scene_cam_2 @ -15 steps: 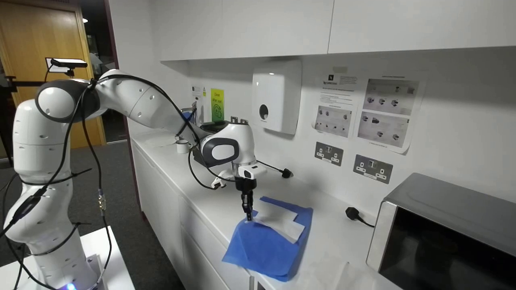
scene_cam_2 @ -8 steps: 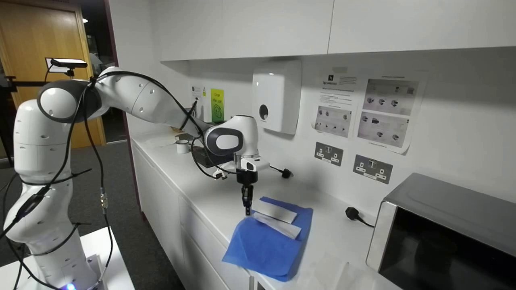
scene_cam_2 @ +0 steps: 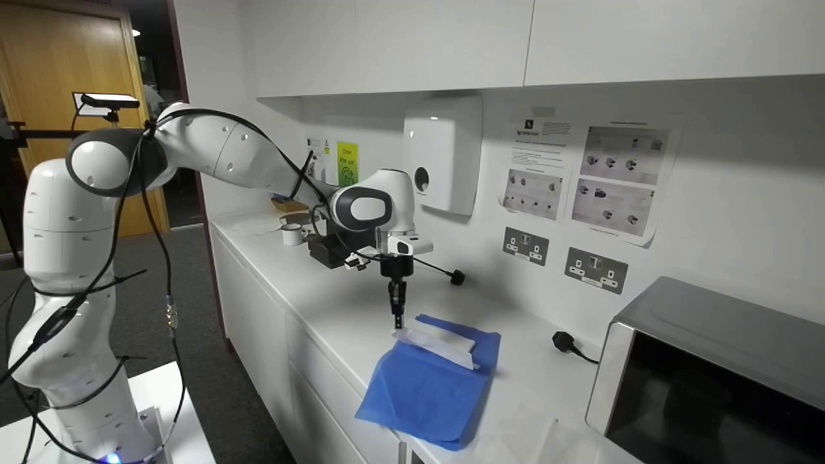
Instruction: Pick up the napkin from the counter and put it on the blue cloth
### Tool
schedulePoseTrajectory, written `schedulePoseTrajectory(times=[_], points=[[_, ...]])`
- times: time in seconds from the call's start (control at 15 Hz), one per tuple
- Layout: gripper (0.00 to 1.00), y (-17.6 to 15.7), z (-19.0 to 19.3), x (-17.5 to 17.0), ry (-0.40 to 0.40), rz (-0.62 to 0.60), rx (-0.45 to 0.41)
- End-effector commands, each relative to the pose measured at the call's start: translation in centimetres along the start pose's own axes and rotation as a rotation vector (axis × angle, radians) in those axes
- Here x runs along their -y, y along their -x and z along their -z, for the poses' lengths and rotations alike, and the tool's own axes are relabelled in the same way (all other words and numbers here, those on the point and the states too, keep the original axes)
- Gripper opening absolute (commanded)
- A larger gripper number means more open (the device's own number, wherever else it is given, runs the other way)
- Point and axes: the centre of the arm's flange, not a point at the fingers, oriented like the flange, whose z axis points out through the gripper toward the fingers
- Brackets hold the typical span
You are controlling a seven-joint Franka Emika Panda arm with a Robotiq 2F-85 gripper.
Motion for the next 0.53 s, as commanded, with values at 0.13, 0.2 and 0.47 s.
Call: schedulePoseTrajectory(times=[0.13, 0.2, 0.47], points=[[0.00, -0.71, 1.07, 1.01, 0.036, 0.019, -0.002], [0.00, -0.74, 0.98, 1.09, 0.036, 0.021, 0.000], [0.00, -1.03, 0.62, 1.49, 0.036, 0.026, 0.011]])
